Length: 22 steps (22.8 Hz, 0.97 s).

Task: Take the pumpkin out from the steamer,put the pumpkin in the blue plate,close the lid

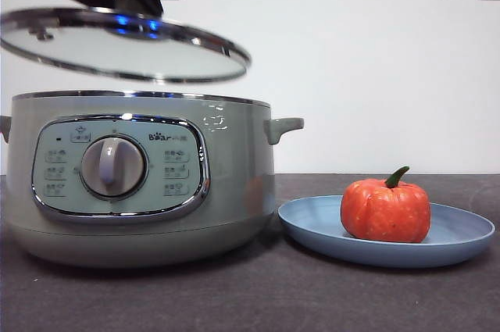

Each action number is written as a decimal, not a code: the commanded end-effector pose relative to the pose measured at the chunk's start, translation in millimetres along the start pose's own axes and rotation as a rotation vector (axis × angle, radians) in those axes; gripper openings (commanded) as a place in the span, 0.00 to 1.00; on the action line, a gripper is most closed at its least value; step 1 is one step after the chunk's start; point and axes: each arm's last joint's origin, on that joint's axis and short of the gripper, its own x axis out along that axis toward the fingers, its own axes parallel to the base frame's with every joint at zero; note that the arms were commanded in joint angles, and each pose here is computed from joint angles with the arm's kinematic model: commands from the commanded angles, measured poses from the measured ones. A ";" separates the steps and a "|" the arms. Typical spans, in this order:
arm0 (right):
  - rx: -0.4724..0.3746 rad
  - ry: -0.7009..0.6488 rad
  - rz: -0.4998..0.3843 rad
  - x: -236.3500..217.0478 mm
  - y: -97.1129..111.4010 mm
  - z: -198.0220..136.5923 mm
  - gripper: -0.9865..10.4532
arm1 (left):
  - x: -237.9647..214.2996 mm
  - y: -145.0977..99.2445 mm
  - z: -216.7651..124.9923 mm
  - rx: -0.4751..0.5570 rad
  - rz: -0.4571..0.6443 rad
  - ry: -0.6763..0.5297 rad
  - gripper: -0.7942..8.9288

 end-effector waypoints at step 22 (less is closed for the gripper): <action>0.002 -0.008 -0.004 0.0 0.0 0.8 0.58 | 35.2 -5.5 -6.7 0.013 -0.049 0.114 0.09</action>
